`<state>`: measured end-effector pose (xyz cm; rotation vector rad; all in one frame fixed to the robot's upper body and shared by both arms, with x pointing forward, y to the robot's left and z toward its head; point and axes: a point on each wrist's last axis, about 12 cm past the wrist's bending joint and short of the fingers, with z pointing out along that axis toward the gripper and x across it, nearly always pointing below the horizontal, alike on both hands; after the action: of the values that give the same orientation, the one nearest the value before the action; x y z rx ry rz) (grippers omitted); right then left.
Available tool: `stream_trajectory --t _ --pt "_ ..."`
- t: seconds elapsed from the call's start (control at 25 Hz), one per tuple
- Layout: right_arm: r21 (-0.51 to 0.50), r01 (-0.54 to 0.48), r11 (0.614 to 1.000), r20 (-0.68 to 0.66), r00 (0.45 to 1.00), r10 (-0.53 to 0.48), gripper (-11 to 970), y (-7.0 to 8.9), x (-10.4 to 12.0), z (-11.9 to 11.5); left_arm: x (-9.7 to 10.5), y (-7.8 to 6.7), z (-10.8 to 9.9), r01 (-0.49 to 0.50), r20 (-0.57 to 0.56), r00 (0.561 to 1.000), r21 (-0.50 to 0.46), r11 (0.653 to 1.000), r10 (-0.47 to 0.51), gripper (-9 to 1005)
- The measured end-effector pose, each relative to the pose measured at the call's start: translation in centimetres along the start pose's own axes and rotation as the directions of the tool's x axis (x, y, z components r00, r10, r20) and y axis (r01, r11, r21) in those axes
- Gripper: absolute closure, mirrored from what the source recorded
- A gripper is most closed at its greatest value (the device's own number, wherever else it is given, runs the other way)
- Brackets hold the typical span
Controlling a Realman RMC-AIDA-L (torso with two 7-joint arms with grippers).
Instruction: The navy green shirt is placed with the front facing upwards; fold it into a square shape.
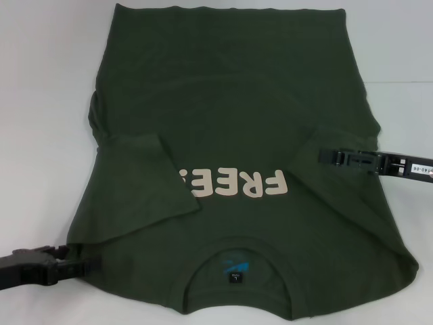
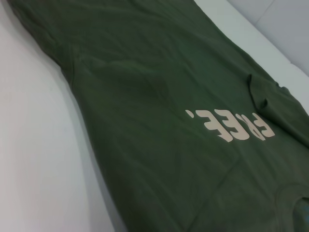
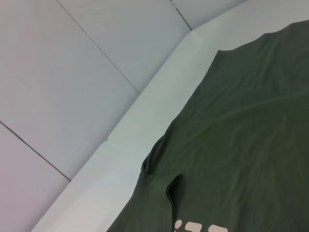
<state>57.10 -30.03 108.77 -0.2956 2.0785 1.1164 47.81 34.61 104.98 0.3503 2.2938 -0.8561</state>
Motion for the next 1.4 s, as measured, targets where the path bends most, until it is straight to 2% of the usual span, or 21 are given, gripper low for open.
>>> stream_trajectory --t 0.88,1.08,1.4 --pt "0.0 0.013 1.0 0.007 1.0 -0.013 40 0.1 -0.54 0.14 -0.31 0.29 -0.34 -0.012 -0.003 1.0 -0.02 1.0 0.012 152" --pt "0.002 0.007 1.0 0.026 1.0 -0.007 41 0.03 -0.7 -0.03 -0.49 0.43 -0.24 -0.023 -0.046 0.999 -0.031 0.999 0.021 308" --pt "-0.005 0.005 1.0 0.038 0.999 -0.005 42 0.07 -0.82 -0.18 -0.91 0.46 -0.24 -0.034 -0.05 0.998 -0.048 0.998 0.031 485"
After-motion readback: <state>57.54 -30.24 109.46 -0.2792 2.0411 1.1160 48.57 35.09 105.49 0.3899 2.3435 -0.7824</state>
